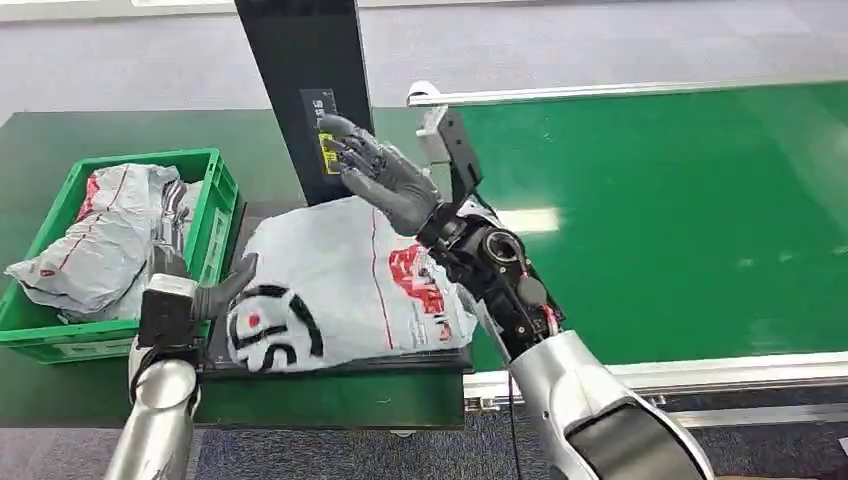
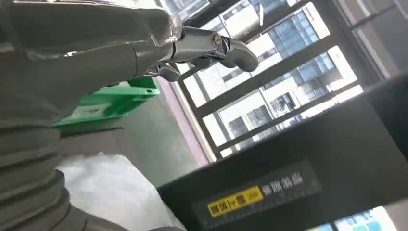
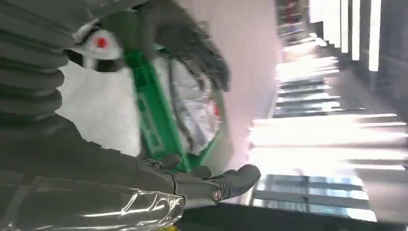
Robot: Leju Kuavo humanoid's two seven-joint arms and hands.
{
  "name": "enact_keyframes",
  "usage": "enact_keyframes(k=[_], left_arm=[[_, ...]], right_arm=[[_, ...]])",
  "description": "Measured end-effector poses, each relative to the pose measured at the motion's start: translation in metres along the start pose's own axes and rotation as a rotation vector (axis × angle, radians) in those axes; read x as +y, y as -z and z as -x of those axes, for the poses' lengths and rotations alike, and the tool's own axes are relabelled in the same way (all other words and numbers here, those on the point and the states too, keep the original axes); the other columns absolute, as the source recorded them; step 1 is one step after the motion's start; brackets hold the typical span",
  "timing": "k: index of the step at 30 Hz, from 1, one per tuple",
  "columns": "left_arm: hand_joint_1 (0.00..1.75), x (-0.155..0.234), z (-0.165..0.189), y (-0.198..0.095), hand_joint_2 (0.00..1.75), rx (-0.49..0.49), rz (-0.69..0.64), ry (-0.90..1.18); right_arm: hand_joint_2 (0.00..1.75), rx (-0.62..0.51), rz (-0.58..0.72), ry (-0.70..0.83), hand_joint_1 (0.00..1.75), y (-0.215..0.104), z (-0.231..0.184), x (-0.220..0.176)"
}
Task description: Moved the parcel from conveyor to table for the left to box.
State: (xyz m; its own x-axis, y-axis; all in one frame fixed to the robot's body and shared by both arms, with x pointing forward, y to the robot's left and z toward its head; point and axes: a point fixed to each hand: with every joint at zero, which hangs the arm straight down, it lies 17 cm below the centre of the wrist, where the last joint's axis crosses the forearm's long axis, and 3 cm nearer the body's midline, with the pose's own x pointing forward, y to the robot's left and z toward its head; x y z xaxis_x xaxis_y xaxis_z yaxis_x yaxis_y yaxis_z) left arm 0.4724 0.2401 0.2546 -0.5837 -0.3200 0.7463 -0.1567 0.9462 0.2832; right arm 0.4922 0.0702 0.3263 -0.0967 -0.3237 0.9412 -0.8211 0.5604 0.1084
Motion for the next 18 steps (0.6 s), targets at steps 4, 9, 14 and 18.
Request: enact_keyframes(k=[4,9,14,18], left_arm=[[0.00,-0.006,-0.002,0.000,1.75,-0.002,0.010,-0.006],[0.00,-0.019,-0.004,-0.003,1.75,-0.009,0.055,-0.011],[0.00,-0.050,-0.006,-0.012,1.75,-0.012,0.161,0.065],[0.00,-0.083,-0.003,-0.027,1.75,-0.014,0.275,0.232]], right_arm=[[0.00,-0.034,0.012,0.017,0.00,-0.005,-0.008,-0.007],[0.00,-0.135,0.094,0.012,0.00,-0.029,-0.013,-0.026],[1.75,-0.180,0.211,-0.061,0.00,-0.074,0.001,-0.052],[1.75,-0.133,0.361,-0.283,0.00,-0.118,0.031,-0.080]])
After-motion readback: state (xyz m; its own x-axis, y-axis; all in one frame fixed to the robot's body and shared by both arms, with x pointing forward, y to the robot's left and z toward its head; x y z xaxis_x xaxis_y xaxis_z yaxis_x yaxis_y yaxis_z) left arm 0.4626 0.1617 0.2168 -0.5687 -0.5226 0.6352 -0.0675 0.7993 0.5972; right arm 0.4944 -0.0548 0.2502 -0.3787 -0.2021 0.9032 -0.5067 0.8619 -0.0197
